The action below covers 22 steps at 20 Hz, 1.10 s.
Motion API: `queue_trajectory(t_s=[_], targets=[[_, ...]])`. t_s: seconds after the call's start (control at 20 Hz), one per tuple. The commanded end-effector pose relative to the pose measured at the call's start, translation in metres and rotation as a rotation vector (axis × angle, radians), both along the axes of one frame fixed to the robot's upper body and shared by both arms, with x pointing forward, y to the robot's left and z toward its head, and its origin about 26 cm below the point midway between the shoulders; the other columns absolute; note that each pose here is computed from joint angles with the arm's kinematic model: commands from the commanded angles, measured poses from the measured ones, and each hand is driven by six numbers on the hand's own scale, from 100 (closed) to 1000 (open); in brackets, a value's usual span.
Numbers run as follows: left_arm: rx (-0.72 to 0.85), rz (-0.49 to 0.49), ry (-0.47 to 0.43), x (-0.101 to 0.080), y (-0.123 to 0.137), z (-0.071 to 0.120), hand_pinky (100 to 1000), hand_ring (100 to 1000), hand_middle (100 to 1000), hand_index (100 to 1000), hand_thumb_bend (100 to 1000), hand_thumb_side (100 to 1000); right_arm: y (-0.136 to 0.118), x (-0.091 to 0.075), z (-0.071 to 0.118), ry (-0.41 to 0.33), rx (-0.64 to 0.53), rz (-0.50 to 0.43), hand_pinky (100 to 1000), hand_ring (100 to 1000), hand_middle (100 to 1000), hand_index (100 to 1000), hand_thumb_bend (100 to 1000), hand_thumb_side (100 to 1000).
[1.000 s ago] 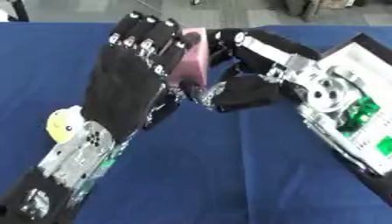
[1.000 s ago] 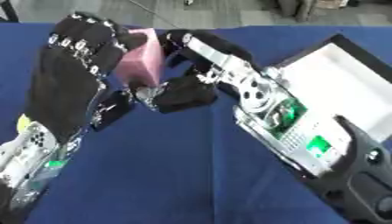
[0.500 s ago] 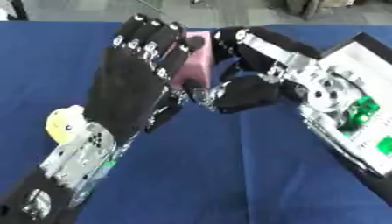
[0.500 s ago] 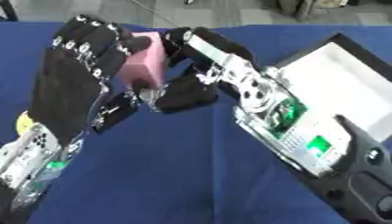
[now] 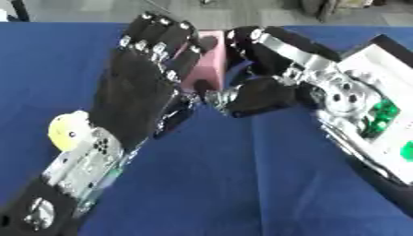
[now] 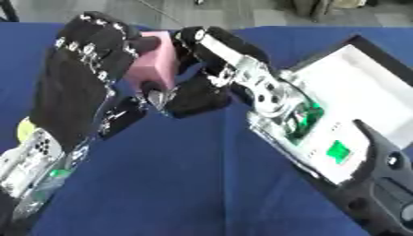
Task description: Pick up the objects with one hand, pass them to the other hand, and then place them into the box on the other side of the table.
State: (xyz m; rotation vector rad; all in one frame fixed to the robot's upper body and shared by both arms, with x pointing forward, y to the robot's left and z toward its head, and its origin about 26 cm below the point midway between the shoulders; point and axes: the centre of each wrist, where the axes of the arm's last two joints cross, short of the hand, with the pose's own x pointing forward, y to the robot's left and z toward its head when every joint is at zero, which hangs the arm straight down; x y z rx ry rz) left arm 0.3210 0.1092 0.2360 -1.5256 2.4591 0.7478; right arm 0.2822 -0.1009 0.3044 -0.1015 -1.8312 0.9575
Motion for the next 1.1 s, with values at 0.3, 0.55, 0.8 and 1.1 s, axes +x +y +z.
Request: queue_trajectory(t_s=[0.3,0.55,0.8,1.1], targets=[[0.016,0.061,0.013,-0.001,-0.002,0.003,823,797,782,882,865,166,-0.005,-0.002,0.006,-0.013,0.046,-0.016,614,690,404,400,247,100],[-0.01,0.13,0.047,-0.001,0.001,0.004,829,804,794,896,837,206,-0.009,-0.001,0.006,-0.009,0.062,-0.04,605,684,395,393,272,100],[-0.059,0.164,0.057,-0.001,0.009,0.005,819,795,782,879,832,206,-0.015,0.001,0.005,-0.006,0.069,-0.074,605,682,394,393,286,100],[-0.116,0.179,0.138,-0.002,0.038,-0.001,808,771,748,840,719,290,-0.035,0.007,0.008,-0.025,0.077,-0.153,606,680,395,396,295,100]])
